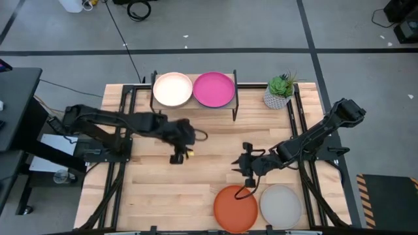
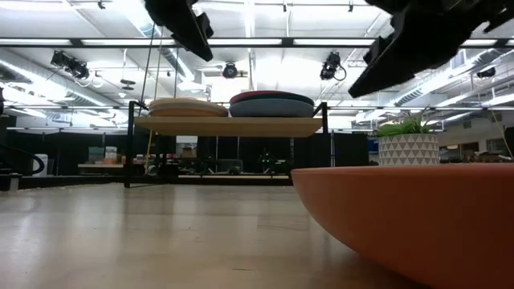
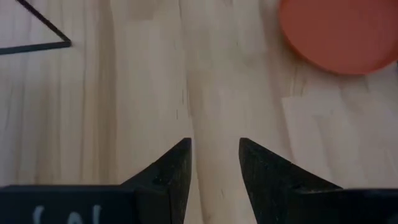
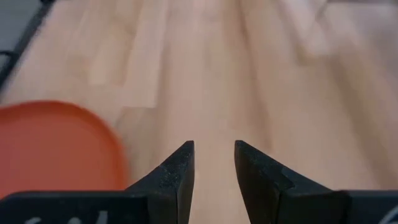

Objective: Place and stack plates onto a shelf
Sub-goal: Stack the orange plate on top of the pink plate on the shelf

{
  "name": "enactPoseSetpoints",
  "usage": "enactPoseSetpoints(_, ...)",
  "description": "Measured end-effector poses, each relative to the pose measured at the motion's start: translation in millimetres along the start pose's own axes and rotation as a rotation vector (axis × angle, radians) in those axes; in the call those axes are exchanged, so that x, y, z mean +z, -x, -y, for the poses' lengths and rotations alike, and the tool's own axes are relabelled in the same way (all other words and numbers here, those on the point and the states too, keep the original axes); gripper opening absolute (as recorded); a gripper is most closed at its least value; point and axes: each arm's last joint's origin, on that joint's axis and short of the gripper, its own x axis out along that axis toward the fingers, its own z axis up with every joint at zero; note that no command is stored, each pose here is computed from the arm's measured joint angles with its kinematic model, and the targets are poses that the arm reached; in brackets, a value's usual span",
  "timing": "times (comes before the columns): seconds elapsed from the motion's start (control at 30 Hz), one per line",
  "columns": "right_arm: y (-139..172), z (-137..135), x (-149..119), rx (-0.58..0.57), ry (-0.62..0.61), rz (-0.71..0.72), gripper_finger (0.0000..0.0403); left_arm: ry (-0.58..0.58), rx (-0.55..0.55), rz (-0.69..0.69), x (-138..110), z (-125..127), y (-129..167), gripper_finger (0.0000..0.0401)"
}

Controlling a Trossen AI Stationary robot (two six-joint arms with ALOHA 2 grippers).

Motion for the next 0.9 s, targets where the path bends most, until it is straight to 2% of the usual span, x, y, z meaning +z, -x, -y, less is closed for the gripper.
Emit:
enactPoseSetpoints(0.07,-4,-4,-2,0.040,-0.041,-0.029,0.0121,-0.031,0.023,-0.019,0,11,-7,0.0141)
enactPoseSetpoints(0.27,-18,-22,-8,0.069,-0.071,-0.172,0.0121,-0.086,0.062,-0.050,-1,37,-22,0.0141)
enactPoseSetpoints(0.43,-33,-37,-2,0.120,-0.088,-0.272,0.0121,-0.090,0.066,-0.074,-5,50,-19,0.0141)
enactPoseSetpoints(0.53,-41,-42,-4,0.100,-0.074,-0.350,0.0121,-0.092,0.070,-0.067,-6,58,-16,0.0141)
enactPoseSetpoints(0.67,-47,-48,-5,0.105,-0.070,-0.400,0.0128,-0.086,0.062,-0.094,-10,66,-15,0.0141)
enactPoseSetpoints(0.9,-48,-52,-6,0.101,-0.105,-0.413,0.0164,-0.083,0.072,-0.130,-15,73,-13,0.0141)
